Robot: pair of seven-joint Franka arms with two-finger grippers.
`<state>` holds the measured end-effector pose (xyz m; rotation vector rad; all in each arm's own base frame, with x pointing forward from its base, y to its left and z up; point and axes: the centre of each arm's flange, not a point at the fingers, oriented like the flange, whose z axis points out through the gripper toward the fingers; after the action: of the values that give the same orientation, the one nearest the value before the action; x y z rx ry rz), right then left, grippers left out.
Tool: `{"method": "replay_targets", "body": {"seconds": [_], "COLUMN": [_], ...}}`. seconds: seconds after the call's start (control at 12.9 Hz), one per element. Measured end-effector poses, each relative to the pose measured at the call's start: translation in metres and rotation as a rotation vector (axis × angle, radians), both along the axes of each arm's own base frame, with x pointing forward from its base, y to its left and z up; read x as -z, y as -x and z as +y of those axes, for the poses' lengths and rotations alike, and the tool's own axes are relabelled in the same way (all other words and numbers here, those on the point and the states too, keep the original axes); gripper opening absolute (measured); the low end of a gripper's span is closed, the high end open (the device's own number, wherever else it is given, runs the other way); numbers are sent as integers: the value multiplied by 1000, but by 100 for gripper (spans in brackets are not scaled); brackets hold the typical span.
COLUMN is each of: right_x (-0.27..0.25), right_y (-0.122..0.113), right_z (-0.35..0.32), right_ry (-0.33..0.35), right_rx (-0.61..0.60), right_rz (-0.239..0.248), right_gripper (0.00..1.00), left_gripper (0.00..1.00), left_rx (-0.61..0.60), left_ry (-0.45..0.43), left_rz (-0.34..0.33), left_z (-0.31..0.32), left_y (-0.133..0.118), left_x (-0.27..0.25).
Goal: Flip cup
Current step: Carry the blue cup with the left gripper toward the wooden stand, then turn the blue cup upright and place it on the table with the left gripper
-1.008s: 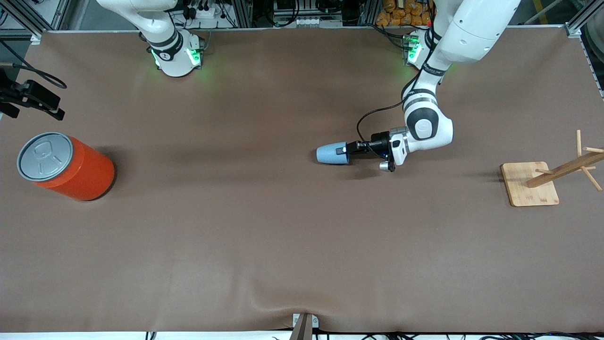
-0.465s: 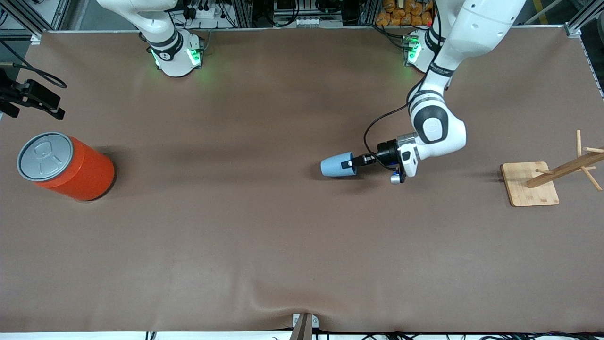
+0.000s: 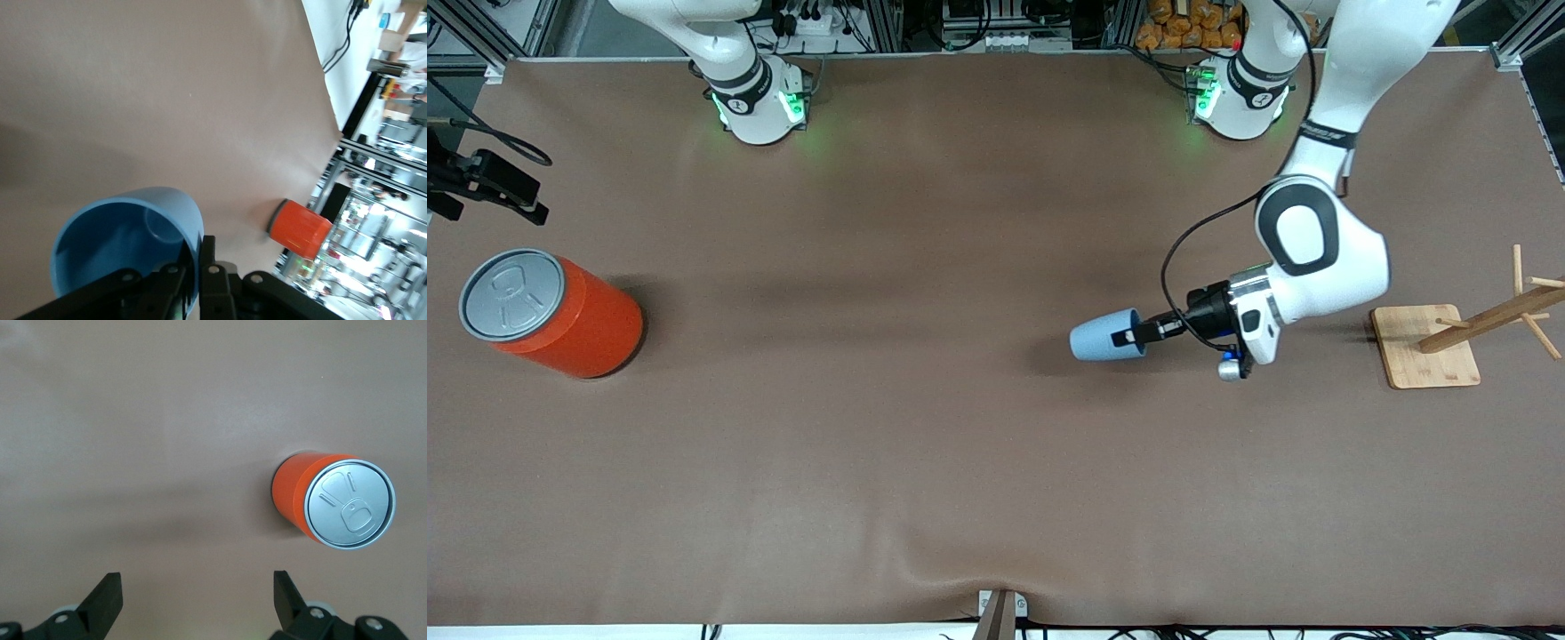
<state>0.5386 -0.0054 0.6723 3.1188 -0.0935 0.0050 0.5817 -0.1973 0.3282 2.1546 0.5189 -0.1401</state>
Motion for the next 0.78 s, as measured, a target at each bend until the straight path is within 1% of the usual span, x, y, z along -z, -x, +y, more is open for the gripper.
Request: {"method": "replay_targets", "body": {"seconds": [0.23,0.31,0.47,0.62,0.78], "right_x": [1,2,2,2,2], "right_y": [2,2,2,3,3], "right_z": [0,0,-1,-1,-1], "right_ry": [0,0,0,0,0], "right_rx": [1,1,1,1,2], "right_rz": [17,20,22,23,24], "right_gripper": [100,100,100,100,100], "left_gripper": [5,5,5,5,5], "left_rx": [34,48,89,122,163], "left_ry": [-164,-209,-264,-313,-367], "left_rz": [-47,-47,-23,-13,-2], "left_z": [33,47,78,112,140], "left_y": [-13,-15,-18,-20,-16], "left_x": [-39,-48,-70,-95,-117]}}
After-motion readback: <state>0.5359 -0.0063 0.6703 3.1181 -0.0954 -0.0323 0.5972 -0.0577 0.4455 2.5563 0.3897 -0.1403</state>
